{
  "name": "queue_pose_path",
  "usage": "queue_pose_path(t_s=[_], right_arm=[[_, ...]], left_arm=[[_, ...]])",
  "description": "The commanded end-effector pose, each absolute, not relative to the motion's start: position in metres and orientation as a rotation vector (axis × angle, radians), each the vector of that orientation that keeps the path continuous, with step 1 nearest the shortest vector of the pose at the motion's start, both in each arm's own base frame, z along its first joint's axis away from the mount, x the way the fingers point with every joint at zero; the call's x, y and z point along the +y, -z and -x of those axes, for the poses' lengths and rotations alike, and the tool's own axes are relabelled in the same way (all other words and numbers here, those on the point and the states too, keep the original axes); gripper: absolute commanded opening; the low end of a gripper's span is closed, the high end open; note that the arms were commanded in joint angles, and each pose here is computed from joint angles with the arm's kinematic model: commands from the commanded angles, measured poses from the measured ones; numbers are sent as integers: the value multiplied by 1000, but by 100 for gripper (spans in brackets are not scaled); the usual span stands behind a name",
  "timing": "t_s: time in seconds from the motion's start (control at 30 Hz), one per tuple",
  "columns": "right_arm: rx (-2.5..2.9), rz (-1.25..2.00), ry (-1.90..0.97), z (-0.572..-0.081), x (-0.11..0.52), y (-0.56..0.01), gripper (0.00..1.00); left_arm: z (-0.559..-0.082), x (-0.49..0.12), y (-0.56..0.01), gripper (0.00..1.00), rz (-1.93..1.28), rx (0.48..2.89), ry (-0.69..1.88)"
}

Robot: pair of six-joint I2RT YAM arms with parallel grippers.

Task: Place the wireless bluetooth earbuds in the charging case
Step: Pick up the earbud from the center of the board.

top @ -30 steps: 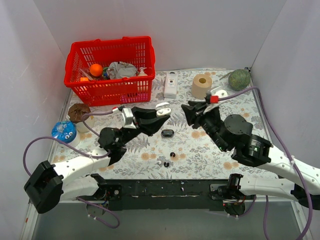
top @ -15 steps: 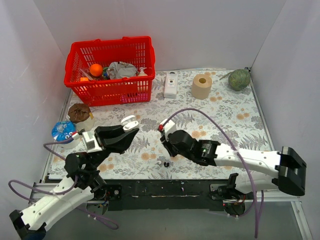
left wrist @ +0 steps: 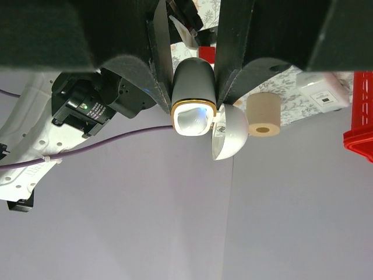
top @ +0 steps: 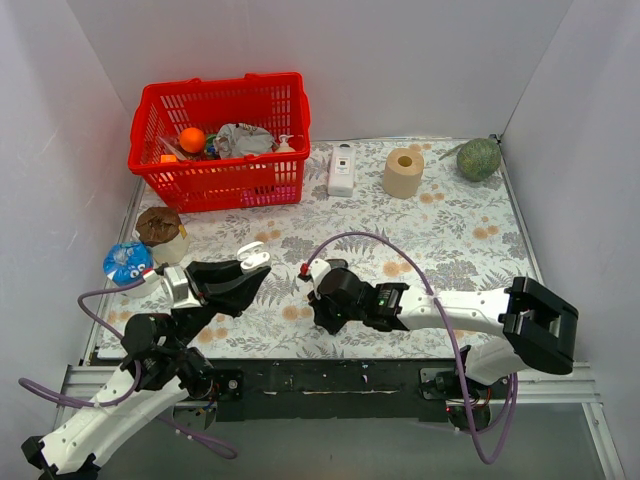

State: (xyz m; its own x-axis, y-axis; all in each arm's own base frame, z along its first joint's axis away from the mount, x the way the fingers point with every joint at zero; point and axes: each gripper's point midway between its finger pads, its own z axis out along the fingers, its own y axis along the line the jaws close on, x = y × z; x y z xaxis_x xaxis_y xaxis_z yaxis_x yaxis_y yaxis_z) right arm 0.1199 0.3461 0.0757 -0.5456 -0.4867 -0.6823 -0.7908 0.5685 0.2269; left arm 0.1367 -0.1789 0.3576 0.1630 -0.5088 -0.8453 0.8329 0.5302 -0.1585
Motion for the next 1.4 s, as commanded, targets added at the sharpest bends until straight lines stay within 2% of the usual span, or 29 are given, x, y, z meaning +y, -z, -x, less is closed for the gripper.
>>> queue_pose_path(t_s=[0.0,0.6,1.23,1.3,1.33,1.37], right_arm=[[2266,979,-814,-110,355,-75,1],[2361,947,-672,-116,340,-25,1],[2346,822,-557,-159,325,-32,1],[2315,782,-561,-165,325,-48,11],[2335,769,-530,-165,319,-49,23],[2318,754,-537,-168,322,-59,29]], left_arm=[[-139,-179,-350,0,-379,1051,989],[-137,-179,-343,0,-376,1070,1011],[-141,-181,-340,0,-370,1091,1001],[-141,-180,-340,0,-368,1091,997],[-141,-180,-340,0,-366,1092,997],[-142,-180,-339,0,-367,1093,996]])
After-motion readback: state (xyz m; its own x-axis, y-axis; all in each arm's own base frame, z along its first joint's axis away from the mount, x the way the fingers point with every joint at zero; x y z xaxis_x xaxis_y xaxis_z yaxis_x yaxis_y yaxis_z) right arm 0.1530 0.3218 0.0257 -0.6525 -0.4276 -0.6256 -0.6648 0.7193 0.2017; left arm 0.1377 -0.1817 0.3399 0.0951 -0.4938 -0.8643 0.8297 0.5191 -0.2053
